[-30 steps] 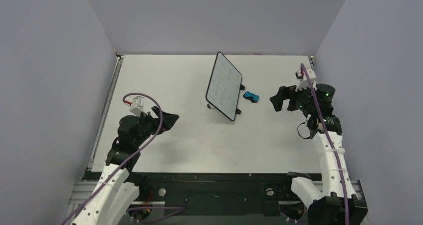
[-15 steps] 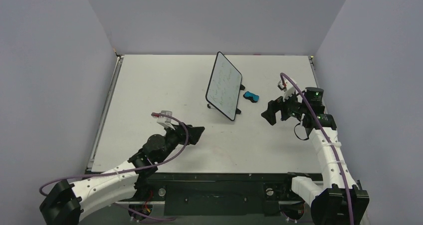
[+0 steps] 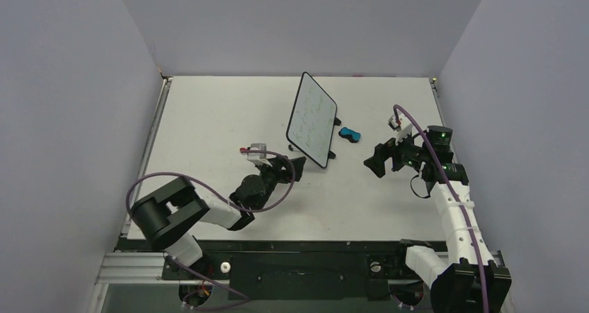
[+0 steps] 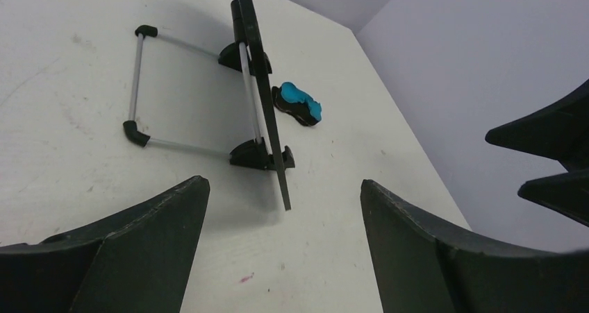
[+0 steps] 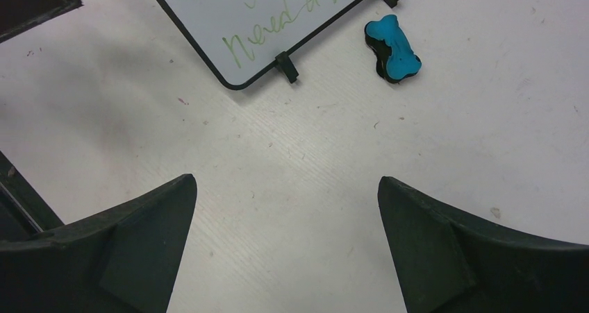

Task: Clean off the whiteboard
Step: Pick up the whiteboard from the whiteboard stand.

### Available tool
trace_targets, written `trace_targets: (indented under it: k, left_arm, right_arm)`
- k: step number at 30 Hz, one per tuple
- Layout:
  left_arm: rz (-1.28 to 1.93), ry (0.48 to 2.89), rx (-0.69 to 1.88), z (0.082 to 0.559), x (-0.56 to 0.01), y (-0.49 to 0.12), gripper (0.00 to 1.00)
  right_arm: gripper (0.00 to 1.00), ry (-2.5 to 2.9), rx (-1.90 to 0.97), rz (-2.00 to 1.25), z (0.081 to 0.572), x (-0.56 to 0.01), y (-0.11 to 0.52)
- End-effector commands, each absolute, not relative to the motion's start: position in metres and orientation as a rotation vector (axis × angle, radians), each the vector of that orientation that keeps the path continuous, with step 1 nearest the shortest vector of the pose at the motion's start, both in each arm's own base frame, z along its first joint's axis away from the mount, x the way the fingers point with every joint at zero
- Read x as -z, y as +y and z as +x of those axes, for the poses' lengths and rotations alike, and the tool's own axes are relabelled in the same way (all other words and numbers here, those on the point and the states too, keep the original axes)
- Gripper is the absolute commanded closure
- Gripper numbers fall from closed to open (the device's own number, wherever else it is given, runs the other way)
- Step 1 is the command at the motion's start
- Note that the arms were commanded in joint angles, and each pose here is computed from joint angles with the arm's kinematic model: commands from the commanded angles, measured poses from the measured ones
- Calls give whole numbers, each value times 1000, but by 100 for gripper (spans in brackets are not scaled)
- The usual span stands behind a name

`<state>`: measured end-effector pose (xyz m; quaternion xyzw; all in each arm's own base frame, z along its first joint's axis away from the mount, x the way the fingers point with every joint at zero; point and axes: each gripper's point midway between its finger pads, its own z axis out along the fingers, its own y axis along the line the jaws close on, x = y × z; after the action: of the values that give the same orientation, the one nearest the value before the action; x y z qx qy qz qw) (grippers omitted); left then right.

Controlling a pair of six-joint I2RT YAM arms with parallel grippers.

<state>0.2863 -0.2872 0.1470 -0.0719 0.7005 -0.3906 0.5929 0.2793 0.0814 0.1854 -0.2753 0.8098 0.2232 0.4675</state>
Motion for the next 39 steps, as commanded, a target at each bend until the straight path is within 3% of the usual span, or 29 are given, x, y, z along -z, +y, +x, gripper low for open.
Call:
trace_targets:
  k: [1,19,34,36,37,39]
  left_arm:
    - [-245,1322,1006,311,-204,-303,26]
    - [-276,1394,934,356,-137,-346,50]
    - [-250,1375,925,372,-135,-357,64]
    - [-243,1371,933,373,-138,-357,73]
    - [-236,1371,934,373,-138,-357,92]
    - [-203,1362,938,371,-146,-354,100]
  right_arm:
    - [0,1900,-543,-716,285,-200,84]
    - [1,1902,-545,-704,284,-201,81]
    - [1,1915,-557,-697,283,-198,80]
    - [1,1917,-558,-695,283,-198,79]
    - [1,1917,-557,-694,283,-199,78]
    - [1,1917,-558,-691,283,-199,77]
